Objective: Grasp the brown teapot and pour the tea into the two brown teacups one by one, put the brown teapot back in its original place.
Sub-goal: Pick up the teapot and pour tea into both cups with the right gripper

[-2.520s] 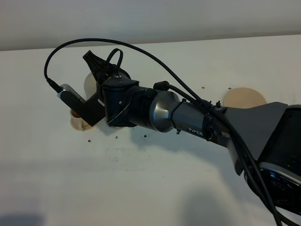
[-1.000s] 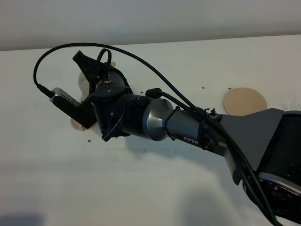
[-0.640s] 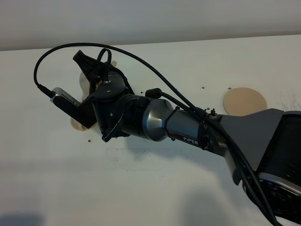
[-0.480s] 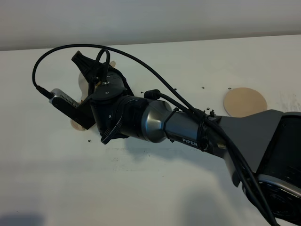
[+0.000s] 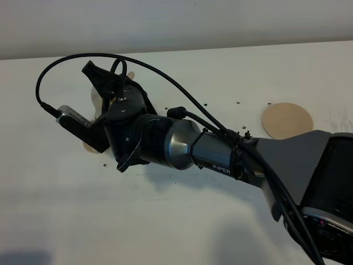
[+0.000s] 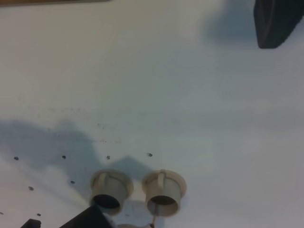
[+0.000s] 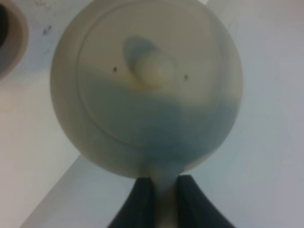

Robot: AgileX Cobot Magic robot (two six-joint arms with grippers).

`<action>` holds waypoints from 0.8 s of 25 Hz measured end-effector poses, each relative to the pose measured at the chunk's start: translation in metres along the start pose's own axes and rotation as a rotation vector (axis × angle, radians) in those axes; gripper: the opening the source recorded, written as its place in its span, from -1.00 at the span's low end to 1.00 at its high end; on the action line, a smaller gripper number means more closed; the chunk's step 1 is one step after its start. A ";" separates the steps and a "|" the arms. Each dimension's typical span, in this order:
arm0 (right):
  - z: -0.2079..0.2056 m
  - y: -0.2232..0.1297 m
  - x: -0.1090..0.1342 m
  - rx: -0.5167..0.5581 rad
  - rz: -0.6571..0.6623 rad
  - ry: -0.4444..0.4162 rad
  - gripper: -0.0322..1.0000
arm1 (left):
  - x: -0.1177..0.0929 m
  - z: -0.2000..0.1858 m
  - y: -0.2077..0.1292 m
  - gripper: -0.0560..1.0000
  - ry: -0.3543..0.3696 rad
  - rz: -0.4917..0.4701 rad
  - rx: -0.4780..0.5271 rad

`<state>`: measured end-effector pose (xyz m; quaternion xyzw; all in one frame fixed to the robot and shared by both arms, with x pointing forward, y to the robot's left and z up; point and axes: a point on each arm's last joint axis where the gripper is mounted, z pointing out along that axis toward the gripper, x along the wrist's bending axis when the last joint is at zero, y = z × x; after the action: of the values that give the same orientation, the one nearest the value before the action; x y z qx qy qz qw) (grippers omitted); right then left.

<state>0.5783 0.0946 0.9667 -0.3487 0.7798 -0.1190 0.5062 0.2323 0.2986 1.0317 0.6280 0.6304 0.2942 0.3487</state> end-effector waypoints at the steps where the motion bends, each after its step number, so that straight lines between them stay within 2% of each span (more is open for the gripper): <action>1: 0.000 0.000 0.000 0.004 0.001 -0.001 -0.75 | 0.000 0.000 0.000 -0.26 0.000 0.000 0.000; 20: -0.004 0.001 -0.002 0.032 -0.005 -0.010 -0.75 | 0.000 0.000 0.000 -0.26 0.000 0.000 0.000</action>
<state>0.5749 0.0963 0.9689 -0.3431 0.7743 -0.1309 0.5153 0.2323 0.2986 1.0317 0.6280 0.6304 0.2942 0.3487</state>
